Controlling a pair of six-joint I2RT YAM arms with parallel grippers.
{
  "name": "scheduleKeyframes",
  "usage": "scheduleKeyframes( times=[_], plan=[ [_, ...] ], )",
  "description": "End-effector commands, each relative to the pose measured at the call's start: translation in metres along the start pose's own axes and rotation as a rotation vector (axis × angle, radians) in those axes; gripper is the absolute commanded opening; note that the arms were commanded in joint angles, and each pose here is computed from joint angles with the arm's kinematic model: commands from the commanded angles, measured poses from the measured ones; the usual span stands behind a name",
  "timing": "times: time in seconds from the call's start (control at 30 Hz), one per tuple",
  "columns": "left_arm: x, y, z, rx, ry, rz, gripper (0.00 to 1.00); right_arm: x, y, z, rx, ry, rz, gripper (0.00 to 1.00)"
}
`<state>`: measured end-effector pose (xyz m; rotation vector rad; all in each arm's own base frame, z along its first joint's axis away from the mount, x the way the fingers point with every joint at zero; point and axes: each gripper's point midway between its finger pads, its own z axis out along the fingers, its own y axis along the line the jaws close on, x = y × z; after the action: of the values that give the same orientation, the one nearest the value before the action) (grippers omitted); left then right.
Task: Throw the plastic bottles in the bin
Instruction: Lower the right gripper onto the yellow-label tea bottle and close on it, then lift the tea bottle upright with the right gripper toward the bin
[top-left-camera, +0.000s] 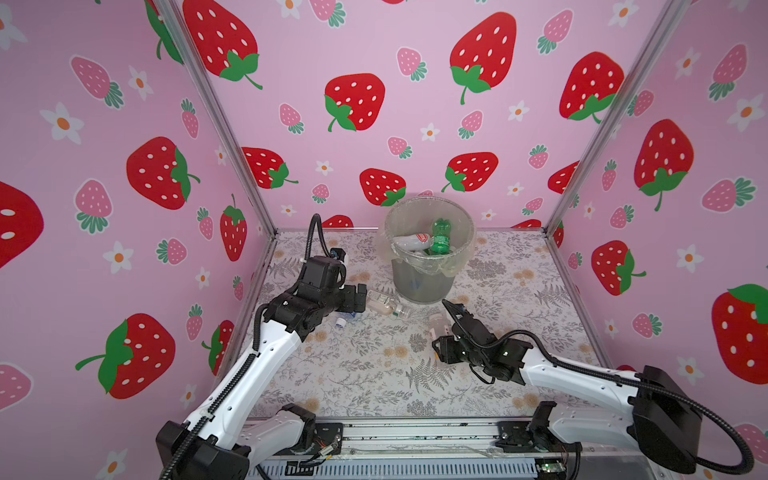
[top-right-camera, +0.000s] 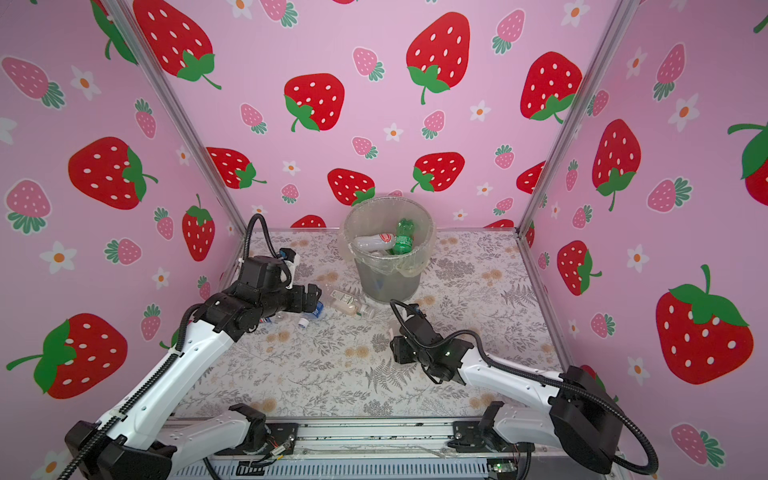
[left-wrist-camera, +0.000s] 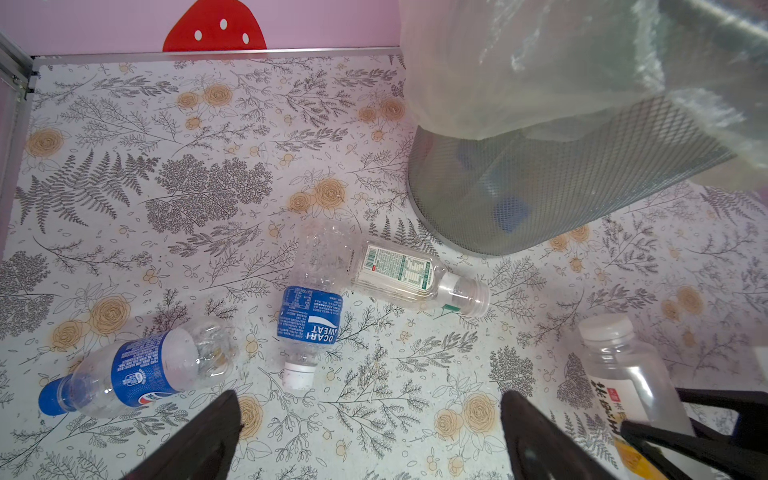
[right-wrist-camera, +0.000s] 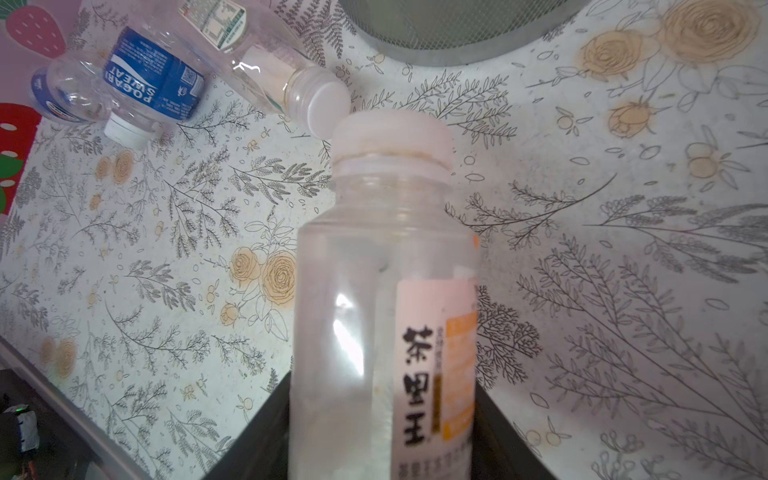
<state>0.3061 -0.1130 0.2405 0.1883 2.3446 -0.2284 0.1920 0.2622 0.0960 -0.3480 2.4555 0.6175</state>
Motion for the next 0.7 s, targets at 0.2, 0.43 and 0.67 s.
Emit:
scheduleKeyframes(
  times=[0.2, 0.43, 0.67],
  plan=[
    [-0.005, 0.003, -0.006, -0.015, -0.011, -0.006, 0.99, -0.006, -0.018, -0.023, 0.075, -0.058, 0.028, 0.55],
    [-0.004, 0.004, -0.004, -0.018, -0.004, -0.005, 0.99, -0.028, -0.028, -0.042, 0.132, -0.130, 0.011, 0.56],
    [-0.003, 0.005, -0.002, -0.024, 0.002, -0.004, 0.99, -0.047, -0.045, -0.055, 0.199, -0.159, -0.007, 0.57]
  ],
)
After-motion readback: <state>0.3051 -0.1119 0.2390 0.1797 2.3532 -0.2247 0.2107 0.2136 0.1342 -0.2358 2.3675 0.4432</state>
